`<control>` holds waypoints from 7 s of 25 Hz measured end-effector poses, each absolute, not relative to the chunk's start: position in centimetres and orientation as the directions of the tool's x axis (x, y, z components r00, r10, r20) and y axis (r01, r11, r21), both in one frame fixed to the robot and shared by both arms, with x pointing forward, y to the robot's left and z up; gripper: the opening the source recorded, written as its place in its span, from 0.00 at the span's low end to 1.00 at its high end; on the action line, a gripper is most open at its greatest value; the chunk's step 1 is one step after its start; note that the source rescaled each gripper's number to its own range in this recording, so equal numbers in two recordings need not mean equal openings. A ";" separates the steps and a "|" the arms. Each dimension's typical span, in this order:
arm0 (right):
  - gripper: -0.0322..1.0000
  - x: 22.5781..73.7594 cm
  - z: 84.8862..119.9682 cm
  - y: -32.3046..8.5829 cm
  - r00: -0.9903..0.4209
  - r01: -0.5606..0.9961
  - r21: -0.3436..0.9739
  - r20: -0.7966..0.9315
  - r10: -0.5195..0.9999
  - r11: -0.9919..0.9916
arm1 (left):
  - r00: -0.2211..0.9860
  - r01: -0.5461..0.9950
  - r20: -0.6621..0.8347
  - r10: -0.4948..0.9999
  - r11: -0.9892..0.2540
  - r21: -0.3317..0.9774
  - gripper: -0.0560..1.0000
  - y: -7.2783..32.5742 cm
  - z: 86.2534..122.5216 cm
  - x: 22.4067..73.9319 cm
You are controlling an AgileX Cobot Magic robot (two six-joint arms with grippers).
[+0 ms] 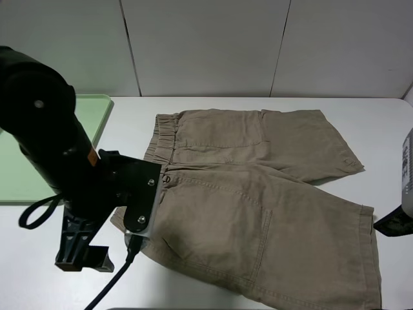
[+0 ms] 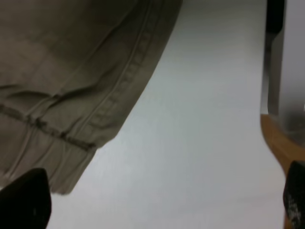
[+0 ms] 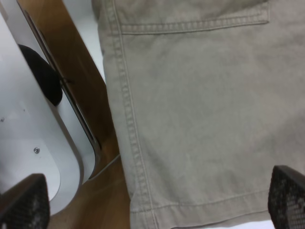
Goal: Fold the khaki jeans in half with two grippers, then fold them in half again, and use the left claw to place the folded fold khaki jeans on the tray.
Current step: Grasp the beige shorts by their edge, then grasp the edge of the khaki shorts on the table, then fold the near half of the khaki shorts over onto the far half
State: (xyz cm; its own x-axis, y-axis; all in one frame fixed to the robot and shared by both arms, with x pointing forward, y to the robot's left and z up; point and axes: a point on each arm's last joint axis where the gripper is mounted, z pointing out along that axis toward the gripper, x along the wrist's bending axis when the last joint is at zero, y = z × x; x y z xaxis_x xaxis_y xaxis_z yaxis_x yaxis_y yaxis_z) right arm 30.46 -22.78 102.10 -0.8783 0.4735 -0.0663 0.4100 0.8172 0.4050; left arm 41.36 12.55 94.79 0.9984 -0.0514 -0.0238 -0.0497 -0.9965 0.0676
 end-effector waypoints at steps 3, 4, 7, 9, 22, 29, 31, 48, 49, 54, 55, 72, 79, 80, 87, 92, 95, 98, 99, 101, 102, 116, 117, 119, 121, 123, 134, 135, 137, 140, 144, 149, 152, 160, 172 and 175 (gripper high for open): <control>1.00 30.8 101.7 -22.5 -0.881 0.418 0.375 -0.054 0.470 0.827 | 0.995 -0.086 -0.037 -0.088 -0.995 0.053 0.98 12.1 93.2 41.9; 1.00 31.0 101.5 -22.3 -0.882 0.424 0.358 -0.047 0.469 0.832 | 0.994 -0.100 -0.041 -0.102 -0.994 0.048 0.98 12.0 92.6 42.0; 1.00 31.8 100.9 -21.5 -0.882 0.435 0.323 -0.038 0.470 0.841 | 0.990 -0.127 -0.051 -0.129 -0.992 0.025 0.97 11.8 91.3 42.3; 1.00 32.5 100.4 -21.0 -0.881 0.440 0.308 -0.034 0.472 0.843 | 0.987 -0.156 -0.041 -0.156 -0.988 0.005 0.97 11.8 90.7 42.7; 1.00 35.4 96.7 -17.4 -0.871 0.485 0.267 0.065 0.487 0.833 | 0.974 -0.194 0.118 -0.191 -0.981 0.014 0.96 12.7 90.1 45.5; 1.00 35.9 95.0 -16.7 -0.858 0.514 0.200 0.105 0.504 0.834 | 0.969 -0.241 0.077 -0.234 -0.966 0.097 0.95 12.2 90.1 45.1; 1.00 36.0 94.7 -16.6 -0.854 0.520 0.190 0.110 0.508 0.833 | 0.967 -0.250 0.071 -0.243 -0.961 0.114 0.95 12.1 90.1 45.0; 1.00 35.4 90.3 -17.6 -0.846 0.532 0.185 0.082 0.526 0.826 | 0.962 -0.271 0.068 -0.264 -0.953 0.133 0.95 11.9 90.1 44.9; 1.00 35.4 90.0 -17.5 -0.844 0.536 0.173 0.086 0.530 0.826 | 0.962 -0.272 0.069 -0.265 -0.953 0.133 0.95 11.9 90.1 44.9; 1.00 35.6 88.7 -17.4 -0.838 0.546 0.126 0.093 0.538 0.828 | 0.969 -0.245 0.059 -0.239 -0.957 0.153 0.94 11.8 90.2 44.8; 1.00 35.6 88.5 -17.4 -0.837 0.548 0.117 0.095 0.539 0.829 | 0.970 -0.242 0.058 -0.236 -0.957 0.157 0.94 11.8 90.2 44.8; 1.00 36.0 86.8 -17.2 -0.820 0.571 0.070 0.101 0.564 0.818 | 0.972 -0.226 -0.039 -0.232 -0.967 0.119 0.92 11.8 87.4 44.7; 1.00 36.0 86.8 -17.2 -0.817 0.575 0.071 0.101 0.567 0.815 | 0.971 -0.222 -0.061 -0.230 -0.969 0.107 0.90 11.7 86.4 44.8; 1.00 36.0 86.8 -17.2 -0.817 0.575 0.071 0.101 0.568 0.815 | 0.972 -0.222 -0.058 -0.229 -0.969 0.108 0.87 11.7 86.4 44.8; 1.00 36.0 86.8 -17.1 -0.814 0.579 0.074 0.102 0.572 0.812 | 0.975 -0.221 -0.001 -0.222 -0.968 0.118 0.47 11.5 86.1 45.6; 0.97 36.0 86.8 -17.1 -0.813 0.582 0.079 0.099 0.574 0.810 | 0.976 -0.219 0.029 -0.217 -0.968 0.124 0.12 11.4 86.0 46.0; 0.82 36.2 86.7 -17.0 -0.817 0.576 0.097 0.085 0.570 0.812 | 0.976 -0.220 0.028 -0.218 -0.968 0.124 0.08 11.4 86.0 46.0; 0.57 36.6 86.7 -16.9 -0.818 0.575 0.127 0.066 0.571 0.809 | 0.976 -0.220 0.028 -0.218 -0.968 0.124 0.07 11.4 86.0 46.0; 0.47 36.6 86.6 -16.9 -0.817 0.575 0.135 0.062 0.573 0.807 | 0.976 -0.219 0.028 -0.217 -0.968 0.125 0.07 11.4 86.0 46.0; 0.30 36.8 86.6 -16.8 -0.816 0.577 0.146 0.056 0.575 0.804 | 0.976 -0.218 0.028 -0.216 -0.968 0.125 0.07 11.4 86.0 46.0; 0.21 36.8 86.6 -16.8 -0.815 0.578 0.152 0.054 0.578 0.802 | 0.976 -0.218 0.028 -0.216 -0.968 0.125 0.07 11.4 86.0 46.0; 0.03 36.9 86.6 -16.6 -0.811 0.584 0.148 0.062 0.582 0.798 | 0.976 -0.218 0.048 -0.213 -0.967 0.132 0.07 11.3 86.3 46.1; 0.03 37.0 86.8 -16.4 -0.812 0.583 0.142 0.069 0.580 0.800 | 0.975 -0.220 0.054 -0.215 -0.966 0.133 0.07 11.3 86.4 46.1; 0.03 37.2 87.1 -16.0 -0.815 0.579 0.115 0.093 0.571 0.807 | 0.972 -0.234 0.068 -0.226 -0.964 0.130 0.06 11.4 86.7 46.0; 0.03 37.6 87.7 -15.4 -0.820 0.571 0.097 0.113 0.561 0.815 | 0.964 -0.258 0.095 -0.247 -0.958 0.127 0.06 11.5 87.5 46.0; 0.03 38.0 88.3 -14.9 -0.820 0.568 0.076 0.133 0.556 0.820 | 0.957 -0.279 0.118 -0.265 -0.952 0.125 0.06 11.6 88.4 46.0; 0.03 40.7 93.8 -13.3 -0.767 0.642 0.072 0.061 0.639 0.764 | 0.944 -0.305 0.177 -0.279 -0.941 0.144 0.06 12.0 92.0 45.5; 0.03 40.8 94.6 -13.3 -0.765 0.644 0.092 0.049 0.643 0.759 | 0.942 -0.310 0.181 -0.283 -0.940 0.141 0.06 12.1 92.2 45.4; 0.03 41.0 96.1 -13.4 -0.768 0.638 0.117 0.030 0.639 0.761 | 0.942 -0.310 0.182 -0.284 -0.941 0.137 0.06 12.2 92.5 45.3; 0.03 40.9 97.8 -13.5 -0.771 0.633 0.138 0.019 0.637 0.762 | 0.946 -0.291 0.190 -0.264 -0.948 0.129 0.06 12.5 93.3 45.2; 0.03 40.8 99.3 -13.6 -0.767 0.638 0.141 0.020 0.642 0.757 | 0.950 -0.260 0.203 -0.237 -0.961 0.096 0.06 13.2 94.4 44.9; 0.03 40.7 101.3 -13.8 -0.751 0.652 0.172 0.016 0.660 0.738 | 0.949 -0.247 0.215 -0.229 -0.967 0.060 0.06 14.3 96.5 44.2; 0.03 40.4 101.9 -14.0 -0.748 0.656 0.171 0.018 0.663 0.735 | 0.948 -0.242 0.229 -0.221 -0.968 0.065 0.06 14.8 97.9 43.6; 0.03 39.1 104.0 -14.9 -0.735 0.670 0.204 0.046 0.677 0.714 | 0.951 -0.217 0.244 -0.191 -0.972 0.085 0.06 16.0 100.6 41.9; 0.03 41.6 108.4 -14.8 -0.715 0.665 0.299 -0.012 0.699 0.685 | 0.951 -0.119 0.302 -0.073 -0.984 0.135 0.05 17.0 100.2 44.2; 0.03 43.3 107.4 -14.9 -0.701 0.682 0.280 -0.013 0.713 0.676 | 0.943 -0.070 0.332 -0.011 -0.984 0.165 0.05 17.4 99.5 45.6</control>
State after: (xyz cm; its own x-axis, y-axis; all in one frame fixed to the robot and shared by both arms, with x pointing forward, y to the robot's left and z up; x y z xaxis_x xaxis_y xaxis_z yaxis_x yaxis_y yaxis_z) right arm 43.28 -14.93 107.36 -0.7015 0.7126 -0.0127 0.6816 0.6760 0.2799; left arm 45.65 17.40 99.55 0.9432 -0.0110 0.3321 -0.0696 -0.9838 0.1652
